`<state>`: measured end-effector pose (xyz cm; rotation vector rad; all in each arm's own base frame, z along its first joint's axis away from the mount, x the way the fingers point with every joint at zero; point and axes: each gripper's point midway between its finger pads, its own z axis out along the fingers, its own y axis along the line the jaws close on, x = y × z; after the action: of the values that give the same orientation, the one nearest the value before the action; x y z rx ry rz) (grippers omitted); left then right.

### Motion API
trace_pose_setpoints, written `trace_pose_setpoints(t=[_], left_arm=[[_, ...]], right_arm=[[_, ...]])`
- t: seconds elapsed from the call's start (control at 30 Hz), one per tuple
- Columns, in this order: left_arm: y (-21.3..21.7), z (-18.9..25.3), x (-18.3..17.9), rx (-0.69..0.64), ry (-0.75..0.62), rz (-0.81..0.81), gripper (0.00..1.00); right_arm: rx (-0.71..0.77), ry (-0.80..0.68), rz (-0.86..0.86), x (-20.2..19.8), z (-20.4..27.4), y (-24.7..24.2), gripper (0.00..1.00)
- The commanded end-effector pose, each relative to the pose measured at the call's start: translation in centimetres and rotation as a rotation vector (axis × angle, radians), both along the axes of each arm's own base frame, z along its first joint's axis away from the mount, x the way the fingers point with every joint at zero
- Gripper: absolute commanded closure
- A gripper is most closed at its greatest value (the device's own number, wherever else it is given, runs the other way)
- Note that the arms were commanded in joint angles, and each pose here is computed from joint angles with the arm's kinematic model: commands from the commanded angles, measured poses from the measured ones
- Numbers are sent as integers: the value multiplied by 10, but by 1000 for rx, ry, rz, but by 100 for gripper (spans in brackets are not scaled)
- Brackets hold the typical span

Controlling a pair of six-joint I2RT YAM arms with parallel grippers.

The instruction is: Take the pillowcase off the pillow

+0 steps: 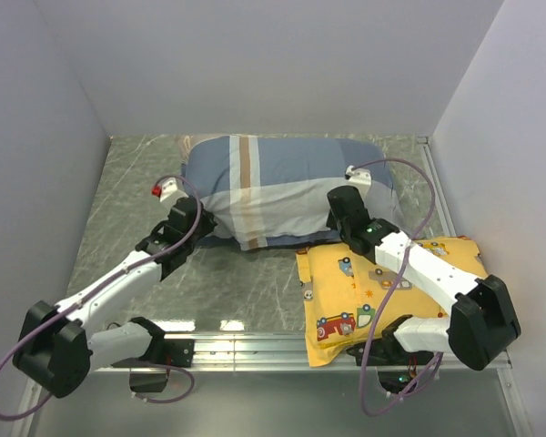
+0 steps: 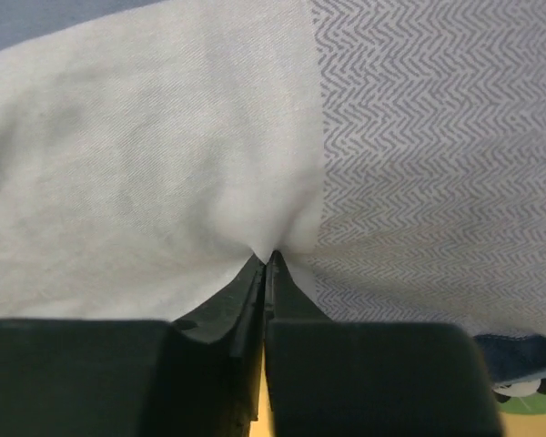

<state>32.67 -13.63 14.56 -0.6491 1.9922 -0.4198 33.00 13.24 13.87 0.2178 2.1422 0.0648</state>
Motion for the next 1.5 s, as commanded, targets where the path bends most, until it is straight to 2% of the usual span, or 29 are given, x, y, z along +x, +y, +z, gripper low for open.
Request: trace_pose_setpoints(t=[0.0, 0.13, 0.43, 0.53, 0.6, 0.7, 0.83, 0.93, 1.03, 1.1, 1.13, 1.2, 1.23, 1.27, 1.37, 1.4, 1.47], left_arm=[[4, 62, 6, -28, -124, 11, 99], [8, 101, -1, -20, -171, -6, 100], [5, 236, -30, -117, -403, -122, 100], [2, 264, -37, -157, -439, -144, 99], [-2, 263, -32, -155, -422, -152, 100], [-6, 260, -24, -166, -394, -146, 99], [-9, 250, -4, -178, -346, -126, 100], [7, 234, 19, -192, -283, -61, 99], [43, 214, 50, -210, -242, 42, 99], [58, 198, 71, -199, -211, 90, 99], [74, 196, 80, -192, -207, 133, 100], [87, 176, 99, -182, -157, 165, 99], [101, 178, 107, -174, -165, 200, 99], [108, 176, 114, -157, -163, 214, 99], [131, 170, 141, -111, -134, 263, 93], [135, 152, 151, -90, -77, 276, 86], [135, 171, 165, -64, -101, 248, 75]], right_arm=[[44, -147, -32, 24, 58, 4, 100], [73, -257, -23, 26, 122, 2, 100], [132, -497, 25, 21, 269, -1, 100], [112, -503, 41, 43, 286, 13, 100], [98, -487, 67, 60, 281, 27, 100], [79, -410, 137, 100, 245, 65, 100], [66, -258, 253, 155, 160, 125, 100], [117, -140, 365, 175, 104, 169, 100], [166, -73, 448, 182, 75, 201, 100], [186, -68, 474, 182, 75, 208, 93], [202, -83, 484, 182, 83, 212, 82], [211, -129, 483, 179, 108, 207, 69], [209, -149, 486, 176, 118, 206, 55], [208, -167, 482, 175, 129, 202, 49], [205, -245, 475, 165, 173, 190, 32], [209, -278, 469, 160, 192, 184, 29], [194, -319, 439, 157, 211, 172, 21]])
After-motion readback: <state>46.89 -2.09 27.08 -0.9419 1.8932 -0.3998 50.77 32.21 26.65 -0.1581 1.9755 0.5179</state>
